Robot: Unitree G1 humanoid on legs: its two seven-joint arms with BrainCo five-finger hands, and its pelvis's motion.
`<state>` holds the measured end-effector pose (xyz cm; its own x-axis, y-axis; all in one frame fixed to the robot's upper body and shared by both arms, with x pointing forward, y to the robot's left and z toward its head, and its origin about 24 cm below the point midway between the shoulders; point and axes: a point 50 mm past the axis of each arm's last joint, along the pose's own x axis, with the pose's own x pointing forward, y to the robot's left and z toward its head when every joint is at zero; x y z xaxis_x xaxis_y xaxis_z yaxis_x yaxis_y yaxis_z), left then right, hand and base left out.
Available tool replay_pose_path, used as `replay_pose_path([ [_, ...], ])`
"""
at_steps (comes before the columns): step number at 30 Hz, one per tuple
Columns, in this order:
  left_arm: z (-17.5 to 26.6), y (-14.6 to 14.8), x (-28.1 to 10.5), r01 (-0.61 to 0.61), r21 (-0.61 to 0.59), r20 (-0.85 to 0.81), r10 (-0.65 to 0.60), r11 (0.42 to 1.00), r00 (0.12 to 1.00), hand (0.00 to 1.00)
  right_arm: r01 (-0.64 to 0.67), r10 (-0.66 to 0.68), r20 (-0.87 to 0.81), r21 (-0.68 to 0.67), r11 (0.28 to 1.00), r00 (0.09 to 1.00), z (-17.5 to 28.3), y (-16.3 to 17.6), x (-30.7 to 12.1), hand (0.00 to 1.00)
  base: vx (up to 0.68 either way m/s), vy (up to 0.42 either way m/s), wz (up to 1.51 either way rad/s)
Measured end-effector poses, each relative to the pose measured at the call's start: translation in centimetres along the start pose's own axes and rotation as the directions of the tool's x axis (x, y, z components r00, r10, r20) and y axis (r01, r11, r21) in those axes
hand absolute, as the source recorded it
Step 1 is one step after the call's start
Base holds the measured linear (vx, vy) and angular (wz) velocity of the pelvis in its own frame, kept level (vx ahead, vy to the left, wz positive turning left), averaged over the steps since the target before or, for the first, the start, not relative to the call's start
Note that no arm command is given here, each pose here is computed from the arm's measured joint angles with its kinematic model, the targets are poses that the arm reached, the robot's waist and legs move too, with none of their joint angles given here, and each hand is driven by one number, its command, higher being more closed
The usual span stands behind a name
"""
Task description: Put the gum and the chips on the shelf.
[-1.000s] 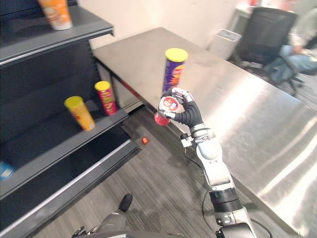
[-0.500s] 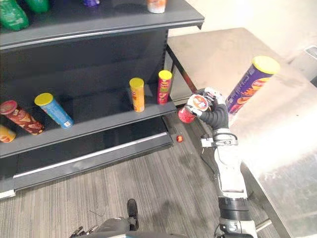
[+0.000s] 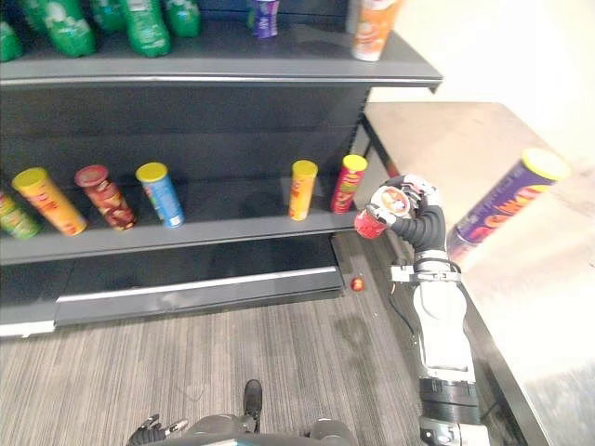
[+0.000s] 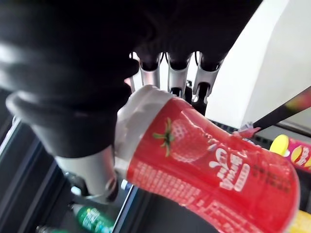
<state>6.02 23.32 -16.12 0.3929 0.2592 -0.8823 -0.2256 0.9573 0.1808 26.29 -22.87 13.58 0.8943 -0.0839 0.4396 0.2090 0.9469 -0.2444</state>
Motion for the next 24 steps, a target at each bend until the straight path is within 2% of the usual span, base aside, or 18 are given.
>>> replay_pose_path([
  [3, 0.5, 0.2, 0.3, -0.015, -0.022, -0.004, 0.015, 1.000, 1.000, 0.00, 0.020, -0.020, -0.011, 0.000, 1.000, 1.000, -0.2, -0.4, 0.0, 1.00, 0.03, -0.040, 0.97],
  [5, -1.5, 0.8, -0.3, -0.038, -0.047, -0.058, 0.035, 0.998, 0.998, 0.00, 0.023, -0.023, -0.011, 0.010, 1.000, 1.000, -0.2, -0.2, -0.1, 1.00, 0.12, -0.095, 0.55],
  [8, -1.7, 1.3, -0.4, -0.065, -0.079, -0.061, 0.060, 0.995, 0.996, 0.00, 0.017, -0.017, -0.008, 0.001, 1.000, 1.000, -0.1, -0.3, 0.0, 1.00, 0.08, -0.084, 0.59],
  [12, -2.0, 1.2, -0.5, -0.078, -0.126, -0.077, 0.068, 0.989, 0.995, 0.00, -0.074, 0.074, -0.012, 0.025, 0.997, 0.997, -0.3, 1.6, -0.1, 1.00, 0.11, -0.093, 0.37],
  [24, -1.1, 0.9, -0.3, -0.061, -0.116, -0.040, 0.057, 0.991, 0.998, 0.00, -0.222, 0.221, 0.024, 0.061, 0.973, 0.975, 0.3, 5.0, 0.9, 1.00, 0.05, -0.033, 0.10],
])
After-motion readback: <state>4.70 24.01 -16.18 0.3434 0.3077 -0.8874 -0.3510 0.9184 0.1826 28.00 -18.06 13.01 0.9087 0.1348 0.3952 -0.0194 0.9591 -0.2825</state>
